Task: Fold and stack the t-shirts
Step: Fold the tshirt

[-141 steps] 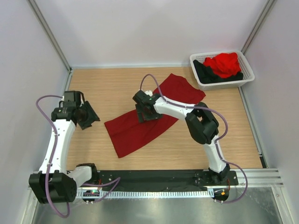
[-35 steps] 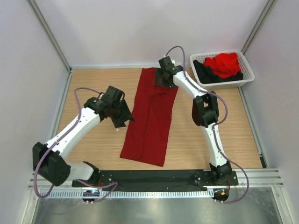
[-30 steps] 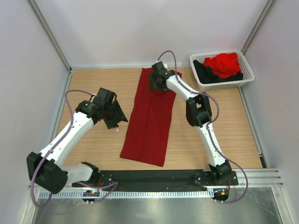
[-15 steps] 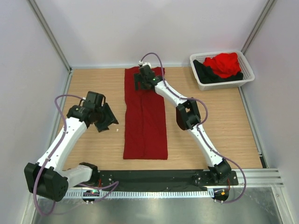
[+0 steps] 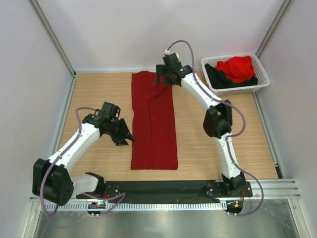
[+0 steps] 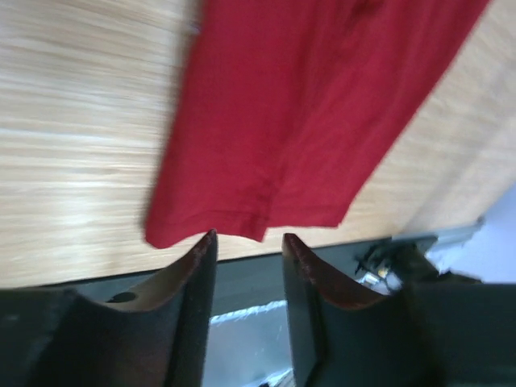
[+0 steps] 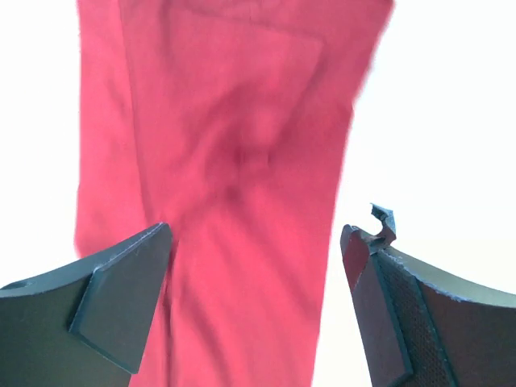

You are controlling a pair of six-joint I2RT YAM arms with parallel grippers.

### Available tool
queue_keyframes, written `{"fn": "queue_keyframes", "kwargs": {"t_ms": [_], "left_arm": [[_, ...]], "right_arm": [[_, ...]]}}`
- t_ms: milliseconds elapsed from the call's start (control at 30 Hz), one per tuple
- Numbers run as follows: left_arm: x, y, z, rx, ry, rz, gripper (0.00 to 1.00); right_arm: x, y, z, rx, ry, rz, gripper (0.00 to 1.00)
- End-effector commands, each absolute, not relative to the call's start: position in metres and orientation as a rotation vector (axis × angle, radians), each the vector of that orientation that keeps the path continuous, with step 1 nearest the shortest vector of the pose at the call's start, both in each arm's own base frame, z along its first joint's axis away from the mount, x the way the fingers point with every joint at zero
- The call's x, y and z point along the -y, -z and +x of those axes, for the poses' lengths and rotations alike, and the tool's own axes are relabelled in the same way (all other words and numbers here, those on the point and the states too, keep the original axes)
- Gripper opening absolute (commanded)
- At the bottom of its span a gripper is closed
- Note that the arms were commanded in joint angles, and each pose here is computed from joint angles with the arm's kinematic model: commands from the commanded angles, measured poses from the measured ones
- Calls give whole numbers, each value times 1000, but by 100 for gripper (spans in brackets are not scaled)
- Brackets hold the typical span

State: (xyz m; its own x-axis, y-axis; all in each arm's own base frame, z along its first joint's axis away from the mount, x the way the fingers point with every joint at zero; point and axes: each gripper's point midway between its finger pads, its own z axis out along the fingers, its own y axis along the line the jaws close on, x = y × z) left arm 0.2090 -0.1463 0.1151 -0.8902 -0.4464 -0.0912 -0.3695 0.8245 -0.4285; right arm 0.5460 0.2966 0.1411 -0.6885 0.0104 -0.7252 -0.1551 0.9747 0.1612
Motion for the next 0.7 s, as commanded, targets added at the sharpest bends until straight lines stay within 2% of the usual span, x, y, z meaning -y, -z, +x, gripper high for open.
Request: {"fn": "queue_keyframes", "kwargs": {"t_ms": [0, 67, 100, 133, 167, 200, 233, 333, 533, 667], "left_arm": [[202, -127, 208, -2806, 916, -495, 38], [220, -114, 194, -2861, 939, -447, 32], [226, -110, 190, -2876, 942, -460, 27], [227, -101, 184, -2900, 927, -465, 26], [236, -86, 173, -2945, 922, -461, 21], [236, -86, 173, -2945, 922, -461, 21], [237, -79, 168, -2965, 913, -461, 20], [248, -69, 162, -2989, 889, -428, 17], [263, -51, 150, -3029, 821, -402, 16], [244, -18, 135, -3101, 659, -492, 12]], "right_arm": [[-287, -212, 483, -2335, -391, -74, 93], [-289, -209, 437, -2384, -546, -118, 90], [-289, -205, 422, -2408, -598, -88, 85], [-282, -178, 396, -2487, -622, -91, 83], [-280, -187, 349, -2506, -773, -120, 71], [-276, -167, 339, -2561, -756, -106, 70], [-271, -177, 326, -2537, -787, -110, 68], [-259, -144, 282, -2625, -841, -123, 53], [-238, -103, 212, -2744, -946, -139, 32], [-231, -90, 184, -2787, -1001, -137, 28]]}}
